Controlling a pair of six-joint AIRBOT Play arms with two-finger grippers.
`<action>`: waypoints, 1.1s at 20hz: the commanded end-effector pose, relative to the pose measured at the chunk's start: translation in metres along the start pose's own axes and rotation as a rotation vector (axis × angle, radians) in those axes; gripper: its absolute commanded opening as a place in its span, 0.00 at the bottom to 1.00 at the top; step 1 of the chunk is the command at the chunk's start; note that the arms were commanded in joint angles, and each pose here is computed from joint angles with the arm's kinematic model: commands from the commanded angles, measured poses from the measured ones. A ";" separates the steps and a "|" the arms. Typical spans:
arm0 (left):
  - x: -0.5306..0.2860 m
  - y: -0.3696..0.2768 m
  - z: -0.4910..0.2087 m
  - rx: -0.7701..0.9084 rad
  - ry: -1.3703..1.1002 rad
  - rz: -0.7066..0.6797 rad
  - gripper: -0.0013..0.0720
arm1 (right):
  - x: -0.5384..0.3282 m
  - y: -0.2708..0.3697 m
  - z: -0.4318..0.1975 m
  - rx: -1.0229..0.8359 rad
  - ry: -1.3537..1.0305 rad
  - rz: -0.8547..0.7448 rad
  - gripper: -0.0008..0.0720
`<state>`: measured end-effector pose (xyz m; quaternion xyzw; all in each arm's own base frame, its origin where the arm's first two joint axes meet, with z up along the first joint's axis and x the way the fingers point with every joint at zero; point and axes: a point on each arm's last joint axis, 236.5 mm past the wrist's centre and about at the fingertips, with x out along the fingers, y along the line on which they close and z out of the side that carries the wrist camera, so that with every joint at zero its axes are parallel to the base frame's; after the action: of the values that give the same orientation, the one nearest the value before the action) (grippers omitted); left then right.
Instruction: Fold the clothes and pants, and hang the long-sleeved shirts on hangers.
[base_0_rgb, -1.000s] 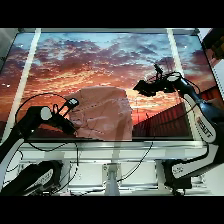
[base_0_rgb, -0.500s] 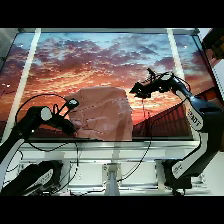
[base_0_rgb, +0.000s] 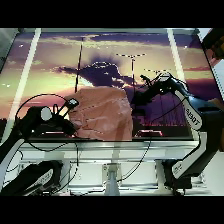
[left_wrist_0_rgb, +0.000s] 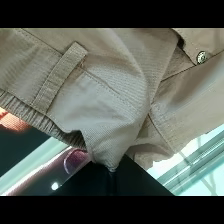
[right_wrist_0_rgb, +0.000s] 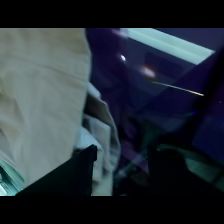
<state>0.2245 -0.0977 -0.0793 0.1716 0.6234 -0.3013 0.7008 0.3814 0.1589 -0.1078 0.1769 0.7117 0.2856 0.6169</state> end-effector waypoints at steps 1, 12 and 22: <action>0.000 0.006 0.010 -0.064 -0.042 0.024 0.05 | -0.035 0.016 -0.021 -0.023 0.033 0.042 0.51; -0.001 0.009 0.019 -0.095 -0.082 0.033 0.05 | -0.029 0.056 -0.156 0.051 -0.181 0.075 0.54; -0.002 0.004 0.028 -0.117 -0.119 0.011 0.05 | 0.010 0.034 -0.168 0.303 -0.233 0.116 0.73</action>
<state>0.2471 -0.1102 -0.0742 0.1180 0.5989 -0.2702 0.7446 0.2060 0.1610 -0.0731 0.3164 0.6675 0.2185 0.6377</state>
